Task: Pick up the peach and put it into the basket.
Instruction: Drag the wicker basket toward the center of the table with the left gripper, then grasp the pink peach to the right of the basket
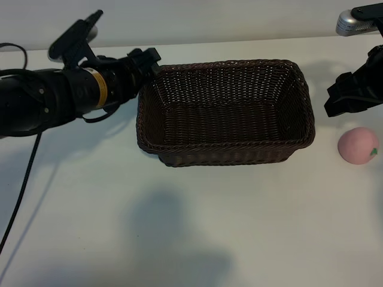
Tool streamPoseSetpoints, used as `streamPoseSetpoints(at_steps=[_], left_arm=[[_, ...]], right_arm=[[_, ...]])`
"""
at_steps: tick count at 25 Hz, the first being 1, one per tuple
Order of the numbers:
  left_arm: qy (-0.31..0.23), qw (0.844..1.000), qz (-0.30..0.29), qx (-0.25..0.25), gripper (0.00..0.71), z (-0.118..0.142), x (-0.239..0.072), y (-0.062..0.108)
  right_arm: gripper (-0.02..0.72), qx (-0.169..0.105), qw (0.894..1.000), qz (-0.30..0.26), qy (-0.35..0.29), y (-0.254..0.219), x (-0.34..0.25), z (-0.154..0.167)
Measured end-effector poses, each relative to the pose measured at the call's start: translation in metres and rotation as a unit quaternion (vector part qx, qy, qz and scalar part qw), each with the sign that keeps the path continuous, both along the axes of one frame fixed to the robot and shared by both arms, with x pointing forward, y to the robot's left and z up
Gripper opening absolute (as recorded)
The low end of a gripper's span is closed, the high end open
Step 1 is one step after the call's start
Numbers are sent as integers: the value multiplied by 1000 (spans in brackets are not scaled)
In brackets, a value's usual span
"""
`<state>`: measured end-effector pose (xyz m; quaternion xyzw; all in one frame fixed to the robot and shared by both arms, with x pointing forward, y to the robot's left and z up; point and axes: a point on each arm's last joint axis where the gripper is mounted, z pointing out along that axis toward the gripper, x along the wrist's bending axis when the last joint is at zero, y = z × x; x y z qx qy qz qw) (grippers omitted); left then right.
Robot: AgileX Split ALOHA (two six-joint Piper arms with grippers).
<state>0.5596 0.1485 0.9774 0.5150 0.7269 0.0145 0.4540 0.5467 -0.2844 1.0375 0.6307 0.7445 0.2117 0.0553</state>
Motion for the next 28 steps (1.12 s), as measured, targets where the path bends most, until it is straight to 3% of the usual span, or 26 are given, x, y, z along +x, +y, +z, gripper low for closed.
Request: streamPoseSetpoints(at_steps=[14,28], left_arm=[[-78,996,-16,34,606,45,-12,10],[-163,983,-32,77,596,88,-20,50]], right_arm=[[594,0,1000,0,0,0,0,0],[594,0,1000,1,2,0,0,0]])
